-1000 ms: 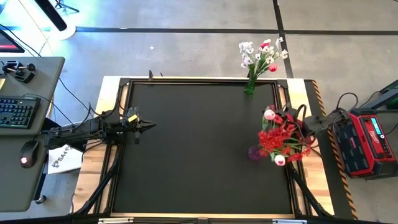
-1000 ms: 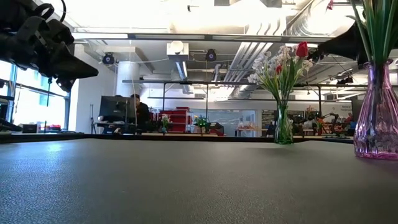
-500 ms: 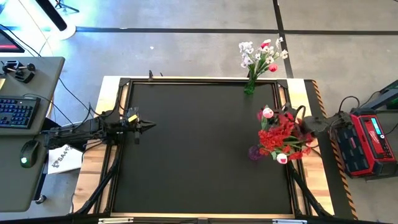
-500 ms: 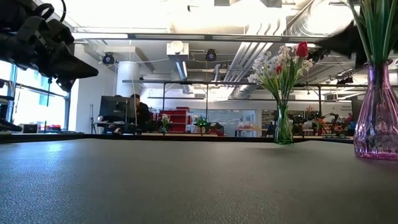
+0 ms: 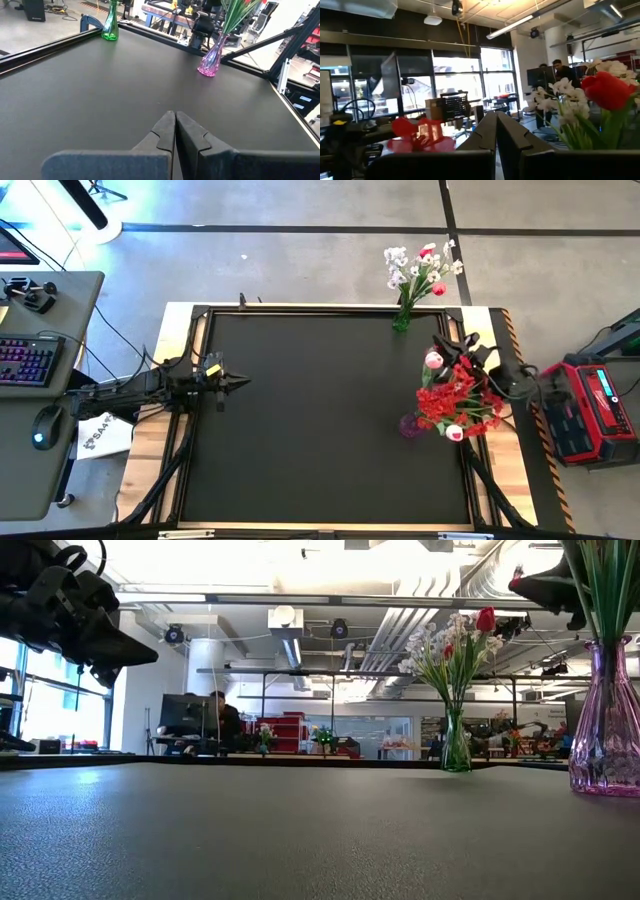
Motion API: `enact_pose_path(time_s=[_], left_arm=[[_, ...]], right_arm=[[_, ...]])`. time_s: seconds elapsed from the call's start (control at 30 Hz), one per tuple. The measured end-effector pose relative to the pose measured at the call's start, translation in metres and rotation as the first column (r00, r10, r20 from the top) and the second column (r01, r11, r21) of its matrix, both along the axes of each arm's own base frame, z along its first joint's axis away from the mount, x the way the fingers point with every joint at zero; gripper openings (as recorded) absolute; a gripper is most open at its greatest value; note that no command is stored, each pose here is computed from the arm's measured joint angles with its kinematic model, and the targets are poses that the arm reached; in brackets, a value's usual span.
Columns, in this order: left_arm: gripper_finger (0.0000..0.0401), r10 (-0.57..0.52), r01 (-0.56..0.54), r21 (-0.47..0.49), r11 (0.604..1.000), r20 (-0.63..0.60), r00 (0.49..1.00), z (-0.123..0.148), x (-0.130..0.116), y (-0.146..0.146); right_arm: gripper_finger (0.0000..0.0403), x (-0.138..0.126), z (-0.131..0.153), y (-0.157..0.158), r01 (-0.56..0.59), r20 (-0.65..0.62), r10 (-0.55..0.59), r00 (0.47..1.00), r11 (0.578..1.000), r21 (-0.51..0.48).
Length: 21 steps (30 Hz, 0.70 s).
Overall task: Sort flowers into vase by color
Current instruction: Return to Home Position
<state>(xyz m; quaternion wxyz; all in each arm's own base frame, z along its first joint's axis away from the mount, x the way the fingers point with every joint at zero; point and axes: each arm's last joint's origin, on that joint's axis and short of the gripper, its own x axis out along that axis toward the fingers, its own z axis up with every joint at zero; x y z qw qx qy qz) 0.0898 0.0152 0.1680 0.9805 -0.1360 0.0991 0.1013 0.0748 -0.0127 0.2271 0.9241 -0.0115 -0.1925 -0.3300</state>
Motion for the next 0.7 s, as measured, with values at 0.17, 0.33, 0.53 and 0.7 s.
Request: enact_pose_path(time_s=[0.17,0.33,0.53,0.7], left_arm=[[0.0000,0.000,0.000,0.000,1.000,0.000,1.000,0.000,0.000,0.000],[0.0000,0.000,0.000,0.000,1.000,0.000,1.000,0.000,0.000,0.000],[0.0000,0.000,0.000,0.000,1.000,0.000,1.000,0.000,0.000,0.000],[0.0000,-0.001,0.001,0.000,1.000,0.000,1.000,0.000,0.000,0.000]], right_arm=[[0.0000,0.003,-0.006,-0.007,-0.023,-0.019,0.023,1.000,1.000,0.011],[0.0000,0.007,-0.022,-0.015,0.057,-0.140,-0.041,0.989,0.992,0.115],[0.0000,0.005,-0.029,-0.021,0.187,-0.186,-0.156,0.970,0.968,0.166],[0.0000,0.008,-0.041,-0.023,0.135,-0.208,-0.090,0.974,0.969,0.209]])
